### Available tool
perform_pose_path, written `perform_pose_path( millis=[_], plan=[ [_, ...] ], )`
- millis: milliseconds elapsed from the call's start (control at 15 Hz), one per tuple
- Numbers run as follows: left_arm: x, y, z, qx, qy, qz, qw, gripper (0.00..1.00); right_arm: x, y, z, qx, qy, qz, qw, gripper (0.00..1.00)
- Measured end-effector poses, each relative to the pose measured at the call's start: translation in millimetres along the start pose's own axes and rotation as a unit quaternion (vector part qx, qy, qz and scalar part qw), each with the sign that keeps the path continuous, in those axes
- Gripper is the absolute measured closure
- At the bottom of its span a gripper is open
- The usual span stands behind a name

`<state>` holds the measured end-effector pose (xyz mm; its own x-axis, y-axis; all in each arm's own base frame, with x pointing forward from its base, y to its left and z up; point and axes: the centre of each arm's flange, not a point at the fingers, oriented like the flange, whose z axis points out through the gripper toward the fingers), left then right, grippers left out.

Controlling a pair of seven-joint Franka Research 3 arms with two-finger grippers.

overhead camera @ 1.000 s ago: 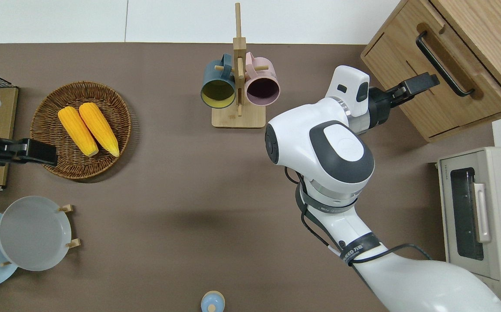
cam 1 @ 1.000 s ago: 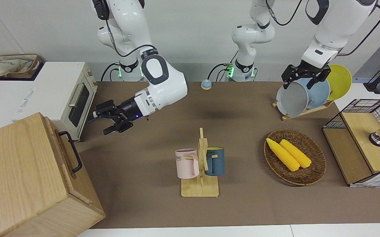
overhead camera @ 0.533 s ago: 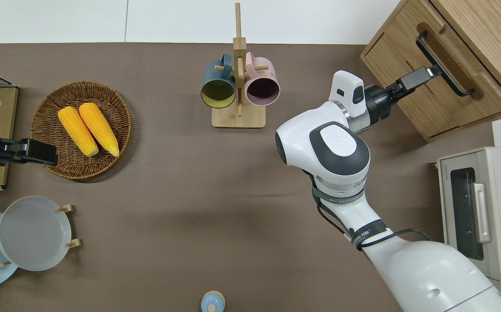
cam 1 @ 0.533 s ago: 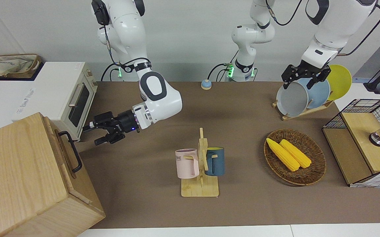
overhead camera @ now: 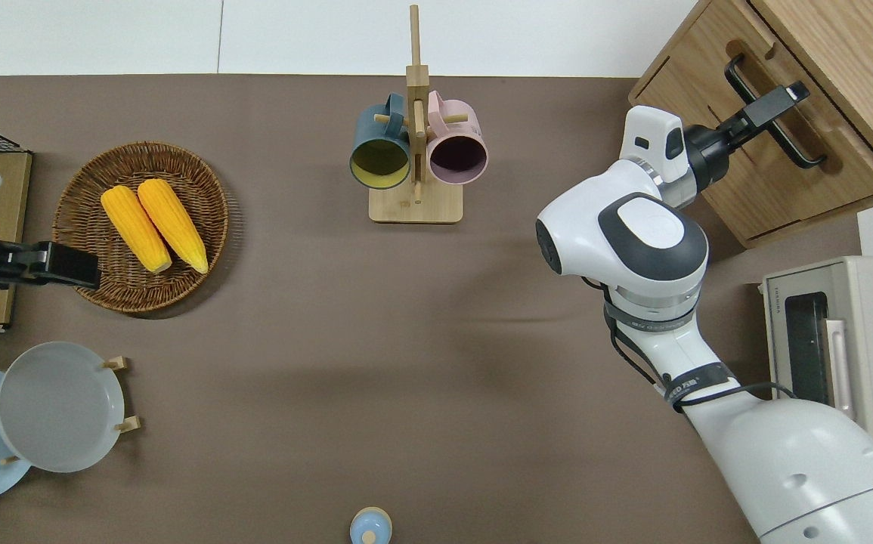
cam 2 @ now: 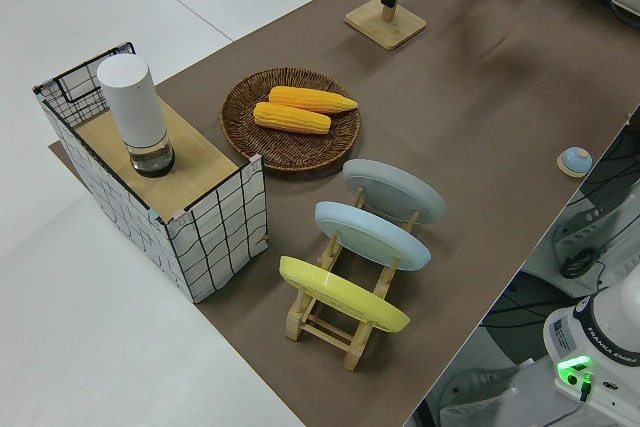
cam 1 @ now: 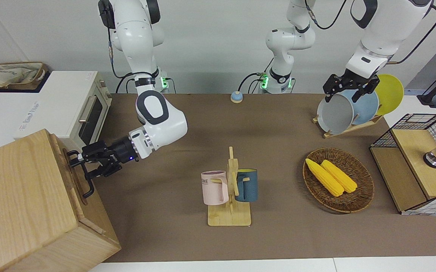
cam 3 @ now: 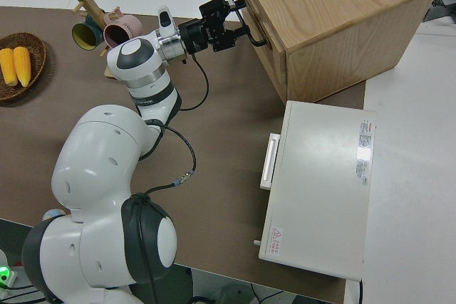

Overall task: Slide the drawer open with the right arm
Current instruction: 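Close the right gripper on the black drawer handle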

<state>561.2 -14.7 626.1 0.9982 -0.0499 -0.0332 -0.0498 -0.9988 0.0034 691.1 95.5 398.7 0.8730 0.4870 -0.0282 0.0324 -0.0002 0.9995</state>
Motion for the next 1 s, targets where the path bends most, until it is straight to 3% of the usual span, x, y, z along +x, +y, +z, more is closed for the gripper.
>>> perform_pose_path(
  millis=[133,200,333,667,1000],
  plan=[
    [0.0,0.0,0.0,0.000,0.000,0.000,1.0000,0.00,1.1,-4.1,-0.5,-0.003,0.003,-0.004,1.0000,0.05],
    [0.0,0.0,0.0,0.000,0.000,0.000,1.0000,0.00,1.6,-5.1,-1.0,-0.004,0.004,-0.006,1.0000,0.11],
    [0.0,0.0,0.0,0.000,0.000,0.000,1.0000,0.00,2.2,-6.7,-2.1,-0.005,0.006,-0.008,0.9999,0.37],
    [0.0,0.0,0.0,0.000,0.000,0.000,1.0000,0.00,3.0,-8.0,-3.6,-0.006,0.007,-0.010,0.9999,0.81],
    [0.0,0.0,0.0,0.000,0.000,0.000,1.0000,0.00,3.1,-8.2,-3.8,-0.006,0.007,-0.006,0.9999,0.82]
  ],
)
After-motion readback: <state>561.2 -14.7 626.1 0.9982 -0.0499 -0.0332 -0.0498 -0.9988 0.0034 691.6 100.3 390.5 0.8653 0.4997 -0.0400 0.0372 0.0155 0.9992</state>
